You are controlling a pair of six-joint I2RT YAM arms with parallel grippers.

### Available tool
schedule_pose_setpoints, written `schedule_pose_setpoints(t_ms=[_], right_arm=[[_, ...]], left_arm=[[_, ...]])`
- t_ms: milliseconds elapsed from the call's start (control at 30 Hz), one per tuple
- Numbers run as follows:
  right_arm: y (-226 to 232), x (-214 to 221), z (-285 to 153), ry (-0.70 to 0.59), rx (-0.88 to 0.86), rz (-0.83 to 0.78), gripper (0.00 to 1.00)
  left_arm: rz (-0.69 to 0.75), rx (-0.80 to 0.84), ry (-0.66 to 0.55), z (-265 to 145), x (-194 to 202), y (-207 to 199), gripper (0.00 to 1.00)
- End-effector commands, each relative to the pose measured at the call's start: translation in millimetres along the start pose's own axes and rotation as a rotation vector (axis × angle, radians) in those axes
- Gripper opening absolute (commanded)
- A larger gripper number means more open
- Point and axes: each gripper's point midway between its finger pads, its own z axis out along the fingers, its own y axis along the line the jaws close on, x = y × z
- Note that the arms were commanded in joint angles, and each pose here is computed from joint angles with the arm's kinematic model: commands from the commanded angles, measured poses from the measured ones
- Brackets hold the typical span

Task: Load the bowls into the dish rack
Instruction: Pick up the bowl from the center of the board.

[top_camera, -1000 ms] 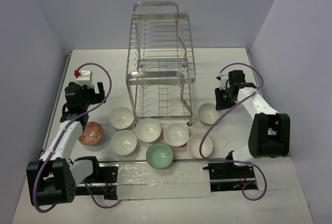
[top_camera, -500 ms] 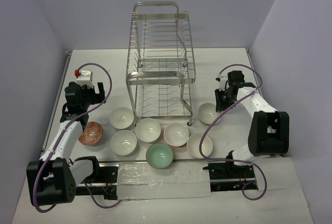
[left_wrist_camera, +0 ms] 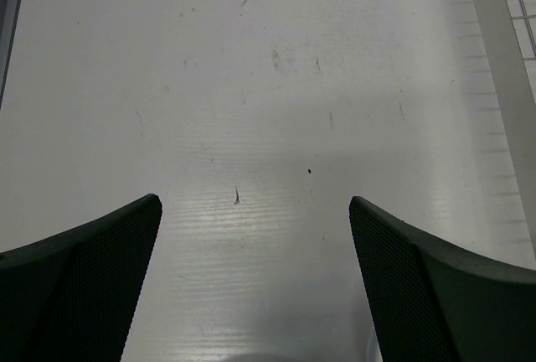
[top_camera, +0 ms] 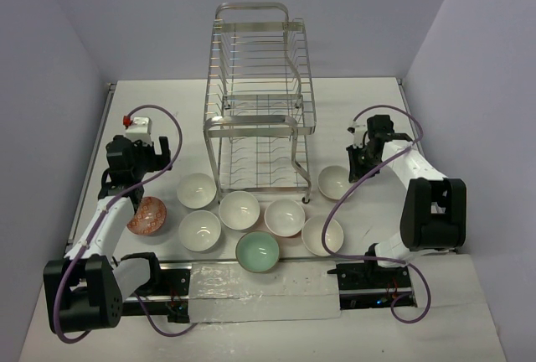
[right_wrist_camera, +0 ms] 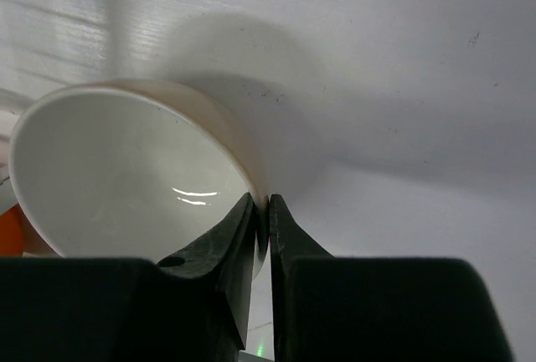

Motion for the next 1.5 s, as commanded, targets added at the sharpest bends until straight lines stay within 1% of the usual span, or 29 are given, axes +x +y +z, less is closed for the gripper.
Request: schedule_pose_setpoints(t_ms=[0, 133, 400, 567, 767, 900, 1033, 1067, 1100, 1167, 1200, 1267, 1300, 1367, 1400, 1467], right_arm=[[2.3, -8.7, -4.5, -0.018, -0.004, -0.010, 0.15], [1.8, -8.4, -4.2, -0.017, -0.001, -0.006, 0.00], [4.7, -10.3, -6.9, -0.034, -0.008, -0.018, 0.00], [12.8, -20.6, -17.6, -0.101, -0.022, -0.047, 0.00], [9.1, -36.4, -28.3, -0.171, 0.016, -0.058, 0.00], [17.4, -47.1, -34.6, -0.210, 0.021, -0.097, 0.00], [16.6, -70.3, -45.8, -0.282, 0.034, -0.118, 0.00], [17.1, -74.4, -47.7, -0.297, 0.033, -0.123, 0.00], [18.1, -83.5, -52.0, -0.329, 0.031, -0.136, 0.00], [22.0, -93.5, -55.9, -0.364, 0.012, -0.154, 0.00], [23.1, -99.9, -59.4, -0.386, 0.009, -0.163, 0.00], [23.9, -115.2, -65.6, -0.447, 0.012, -0.184, 0.00], [24.5, -126.9, -71.3, -0.499, 0.016, -0.195, 0.00], [25.1, -140.0, -77.4, -0.560, 0.021, -0.202, 0.00], [26.1, -151.7, -82.4, -0.613, 0.022, -0.208, 0.00], [29.1, -162.9, -89.4, -0.667, 0.016, -0.220, 0.00]], left_arm=[[0.018, 0.018, -0.038, -2.9, -10.7, -1.7, 0.99], [0.016, 0.021, -0.046, -3.8, -12.9, -2.3, 0.99], [0.020, 0.020, -0.048, -5.0, -15.0, -2.2, 0.99], [0.019, 0.016, -0.047, -5.0, -15.3, -1.4, 0.99], [0.020, 0.007, -0.039, -4.9, -14.3, 0.3, 0.99], [0.026, -0.013, -0.038, -5.5, -17.2, 4.1, 0.99], [0.035, -0.024, -0.037, -7.7, -22.9, 6.5, 0.99], [0.037, -0.023, -0.045, -9.0, -29.7, 6.6, 0.99], [0.035, -0.019, -0.028, -10.4, -27.9, 5.8, 0.99], [0.038, -0.006, -0.040, -13.5, -37.6, 3.7, 0.99], [0.037, 0.004, -0.013, -15.8, -33.2, 1.9, 0.99], [0.035, 0.017, -0.023, -18.8, -41.5, -0.5, 0.99], [0.028, 0.017, -0.025, -20.5, -45.9, -0.7, 0.99], [0.024, 0.015, -0.018, -20.8, -48.3, -0.2, 0.99], [0.016, 0.010, -0.018, -20.9, -50.3, 0.4, 0.99], [0.012, 0.000, -0.005, -20.9, -52.4, 2.3, 0.99]])
